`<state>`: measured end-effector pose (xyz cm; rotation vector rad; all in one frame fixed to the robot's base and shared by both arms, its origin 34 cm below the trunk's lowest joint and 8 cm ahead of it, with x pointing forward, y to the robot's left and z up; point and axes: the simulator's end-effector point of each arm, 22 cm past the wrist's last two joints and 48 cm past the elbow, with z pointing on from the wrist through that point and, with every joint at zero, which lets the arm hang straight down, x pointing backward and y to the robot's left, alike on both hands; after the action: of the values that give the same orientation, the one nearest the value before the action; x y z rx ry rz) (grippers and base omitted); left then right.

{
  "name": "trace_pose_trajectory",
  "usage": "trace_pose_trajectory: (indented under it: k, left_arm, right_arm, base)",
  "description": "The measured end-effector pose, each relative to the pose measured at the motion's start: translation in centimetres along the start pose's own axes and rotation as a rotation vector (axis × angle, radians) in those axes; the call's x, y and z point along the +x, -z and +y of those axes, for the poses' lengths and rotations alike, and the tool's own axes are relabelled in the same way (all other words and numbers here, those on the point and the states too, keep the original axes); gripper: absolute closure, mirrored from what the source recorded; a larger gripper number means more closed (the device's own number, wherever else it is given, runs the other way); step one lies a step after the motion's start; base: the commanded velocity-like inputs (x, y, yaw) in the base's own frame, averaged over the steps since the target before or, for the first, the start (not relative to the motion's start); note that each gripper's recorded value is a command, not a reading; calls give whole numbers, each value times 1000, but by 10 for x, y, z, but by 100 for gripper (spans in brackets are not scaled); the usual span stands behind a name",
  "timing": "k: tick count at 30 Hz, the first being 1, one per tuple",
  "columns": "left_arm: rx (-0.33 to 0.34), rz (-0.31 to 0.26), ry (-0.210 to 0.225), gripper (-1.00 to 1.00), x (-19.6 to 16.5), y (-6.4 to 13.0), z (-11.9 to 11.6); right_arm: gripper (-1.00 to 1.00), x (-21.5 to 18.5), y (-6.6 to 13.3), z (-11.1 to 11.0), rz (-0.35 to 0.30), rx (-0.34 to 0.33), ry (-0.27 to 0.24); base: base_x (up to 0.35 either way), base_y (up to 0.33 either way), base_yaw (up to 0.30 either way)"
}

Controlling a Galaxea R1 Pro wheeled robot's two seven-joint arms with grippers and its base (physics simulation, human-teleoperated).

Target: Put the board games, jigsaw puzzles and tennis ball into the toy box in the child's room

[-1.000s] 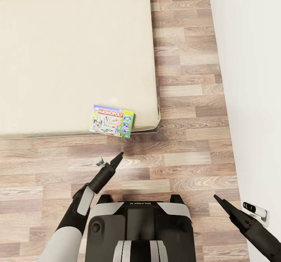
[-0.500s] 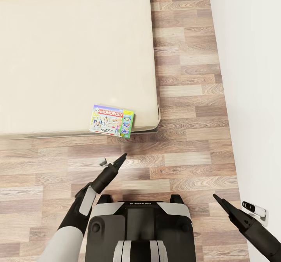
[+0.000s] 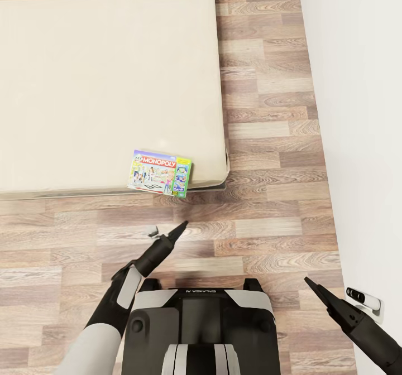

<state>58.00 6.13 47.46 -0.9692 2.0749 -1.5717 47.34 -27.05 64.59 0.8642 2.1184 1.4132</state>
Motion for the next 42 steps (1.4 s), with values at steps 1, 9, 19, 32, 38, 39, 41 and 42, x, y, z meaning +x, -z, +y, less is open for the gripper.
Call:
trace_pose_trajectory:
  k: [1, 9, 19, 32, 38, 39, 41, 42]
  left_arm:
    - [3, 6, -1, -100, 2, -1, -1]
    - [35, 70, -18, -100, 20, -13, -13]
    - [65, 86, -48, -100, 20, -20, -26]
    - [95, 78, -107, -100, 7, -26, -43]
    - [96, 73, -108, -100, 5, -26, -44]
    - [96, 72, -107, -100, 5, -26, -44]
    - [96, 69, -108, -100, 4, -26, -44]
    - [96, 68, -108, -100, 3, -26, -44]
  right_arm:
    - [-100, 0, 0, 0, 0, -1, 1]
    - [-100, -1, -1, 2, 1, -4, 6]
    - [-100, -1, -1, 3, 2, -5, 7]
    - [-100, -1, -1, 3, 3, -6, 7]
    - [-100, 0, -2, 3, 3, -7, 6]
    - [-100, 0, -2, 3, 3, -7, 6]
    - [-100, 0, -2, 3, 4, -7, 6]
    - [-100, 0, -2, 3, 4, -7, 6]
  base:
    - [0, 0, 0]
    - [0, 0, 0]
    - [0, 0, 0]
    - [0, 0, 0]
    - [0, 0, 0]
    - [0, 0, 0]
    - [0, 0, 0]
    - [0, 0, 0]
